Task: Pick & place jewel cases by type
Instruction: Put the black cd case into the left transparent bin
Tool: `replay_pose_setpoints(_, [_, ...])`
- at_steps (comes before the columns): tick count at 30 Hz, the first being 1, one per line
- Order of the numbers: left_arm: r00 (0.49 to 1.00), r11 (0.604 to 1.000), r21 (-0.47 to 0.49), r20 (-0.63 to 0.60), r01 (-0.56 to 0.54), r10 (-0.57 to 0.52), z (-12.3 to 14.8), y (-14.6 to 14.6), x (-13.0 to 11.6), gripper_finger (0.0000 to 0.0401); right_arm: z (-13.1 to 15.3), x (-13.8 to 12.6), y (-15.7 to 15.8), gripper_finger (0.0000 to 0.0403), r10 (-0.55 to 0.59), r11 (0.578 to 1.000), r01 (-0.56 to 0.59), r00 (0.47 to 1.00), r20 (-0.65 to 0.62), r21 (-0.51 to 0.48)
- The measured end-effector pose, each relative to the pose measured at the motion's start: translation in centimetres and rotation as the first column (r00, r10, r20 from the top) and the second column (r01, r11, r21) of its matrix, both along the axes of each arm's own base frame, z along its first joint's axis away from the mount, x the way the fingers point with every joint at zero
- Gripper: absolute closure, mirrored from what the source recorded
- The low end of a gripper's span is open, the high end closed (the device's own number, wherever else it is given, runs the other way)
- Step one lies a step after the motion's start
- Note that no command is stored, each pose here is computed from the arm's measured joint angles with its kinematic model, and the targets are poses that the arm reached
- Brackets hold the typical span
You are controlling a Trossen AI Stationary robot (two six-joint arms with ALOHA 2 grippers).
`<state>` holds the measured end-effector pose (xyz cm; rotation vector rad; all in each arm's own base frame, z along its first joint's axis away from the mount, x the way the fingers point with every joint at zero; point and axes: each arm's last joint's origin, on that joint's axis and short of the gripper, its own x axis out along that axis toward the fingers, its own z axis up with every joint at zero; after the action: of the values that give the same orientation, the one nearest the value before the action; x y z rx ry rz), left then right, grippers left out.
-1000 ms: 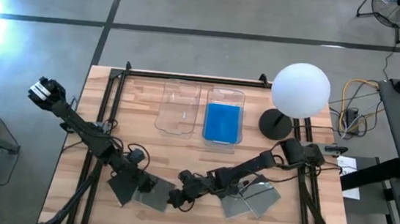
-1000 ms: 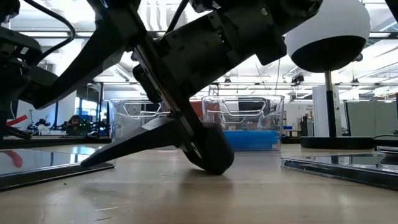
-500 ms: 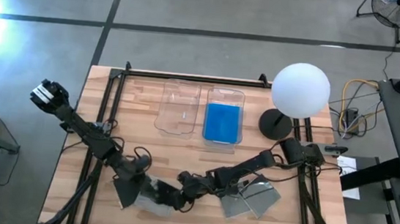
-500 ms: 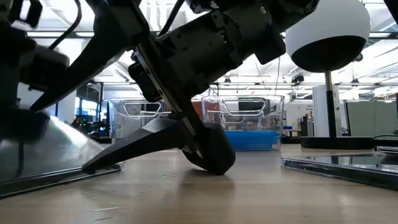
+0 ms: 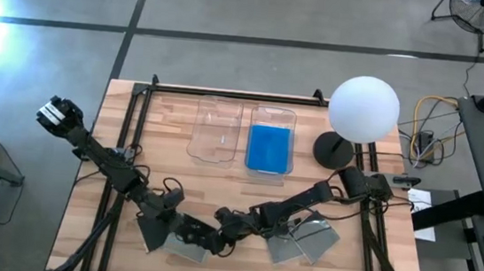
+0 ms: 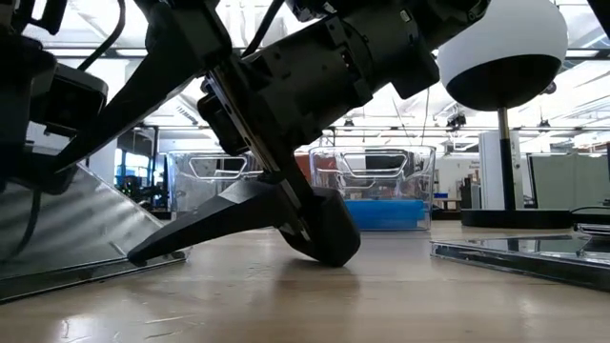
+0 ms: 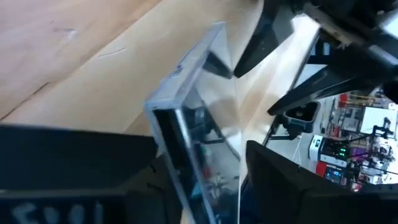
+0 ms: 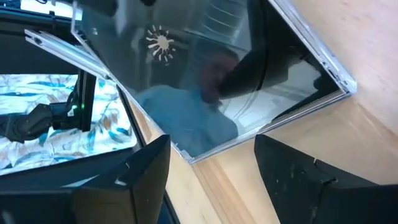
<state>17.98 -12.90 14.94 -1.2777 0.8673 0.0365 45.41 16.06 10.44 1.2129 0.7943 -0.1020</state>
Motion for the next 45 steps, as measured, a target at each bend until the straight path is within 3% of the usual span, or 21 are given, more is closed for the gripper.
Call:
replay_pose_setpoints(10, [1.0, 1.0, -0.019, 0.02, -0.012, 0.013, 0.3, -0.1, 0.1, 0.0391, 0.7, -0.1, -0.1, 0.0174, 0.013, 1.0, -0.013, 1.0, 0.014, -0.025])
replay_pose_setpoints(16, [0.998, 1.0, -0.002, 0.058, -0.024, 0.024, 0.9, 0.2, 0.0, 0.0397, 2.4, -0.9, -0.6, 0.0174, 0.031, 0.992, -0.034, 0.999, -0.025, -0.123])
replay_pose_setpoints(23, [0.994, 0.997, 0.052, 0.086, -0.065, 0.061, 2.3, 1.3, -1.3, 0.0398, 6.4, -3.9, -1.9, 0.0174, 0.04, 0.939, -0.098, 0.983, -0.178, -0.329])
replay_pose_setpoints(26, [0.971, 0.988, 0.046, 0.195, -0.15, 0.138, 3.9, 2.0, -1.7, 0.0398, 8.7, -5.4, -2.4, 0.0174, 0.016, 0.912, -0.096, 0.98, -0.2, -0.398])
replay_pose_setpoints(29, [0.912, 0.96, 0.076, 0.341, -0.269, 0.229, 6.2, 2.8, -2.1, 0.0398, 11.1, -7.0, -2.8, 0.0174, -0.043, 0.879, -0.052, 0.981, -0.188, -0.474])
replay_pose_setpoints(32, [0.807, 0.892, 0.113, 0.487, -0.438, 0.334, 8.6, 4.0, -2.8, 0.0398, 13.6, -8.6, -3.0, 0.0174, -0.119, 0.852, 0.03, 0.983, -0.137, -0.523])
replay_pose_setpoints(34, [0.709, 0.802, 0.123, 0.559, -0.584, 0.43, 10.0, 4.8, -3.3, 0.0398, 14.7, -9.5, -3.3, 0.0174, -0.191, 0.836, 0.108, 0.976, -0.101, -0.539])
replay_pose_setpoints(35, [0.644, 0.733, 0.121, 0.587, -0.669, 0.491, 10.6, 5.3, -3.6, 0.0398, 15.3, -10.0, -3.4, 0.0174, -0.232, 0.828, 0.152, 0.969, -0.082, -0.54])
replay_pose_setpoints(37, [0.485, 0.553, 0.1, 0.625, -0.827, 0.612, 11.5, 6.1, -4.1, 0.0398, 15.8, -10.7, -3.6, 0.0174, -0.303, 0.808, 0.226, 0.951, -0.055, -0.544])
replay_pose_setpoints(39, [0.332, 0.368, 0.085, 0.648, -0.926, 0.685, 11.9, 6.7, -4.5, 0.0398, 16.1, -10.9, -3.8, 0.0174, -0.339, 0.81, 0.272, 0.94, -0.035, -0.52])
replay_pose_setpoints(40, [0.287, 0.3, 0.097, 0.659, -0.949, 0.695, 12.0, 7.0, -4.6, 0.0398, 16.0, -10.9, -3.8, 0.0174, -0.345, 0.809, 0.276, 0.938, -0.039, -0.52])
replay_pose_setpoints(42, [0.262, 0.226, 0.144, 0.676, -0.963, 0.688, 12.3, 7.4, -4.4, 0.0398, 15.7, -10.8, -3.8, 0.0174, -0.353, 0.809, 0.283, 0.935, -0.042, -0.515])
replay_pose_setpoints(45, [0.357, 0.187, 0.31, 0.701, -0.932, 0.617, 12.5, 7.9, -3.4, 0.0398, 15.4, -10.8, -3.7, 0.0174, -0.349, 0.814, 0.273, 0.935, -0.056, -0.512])
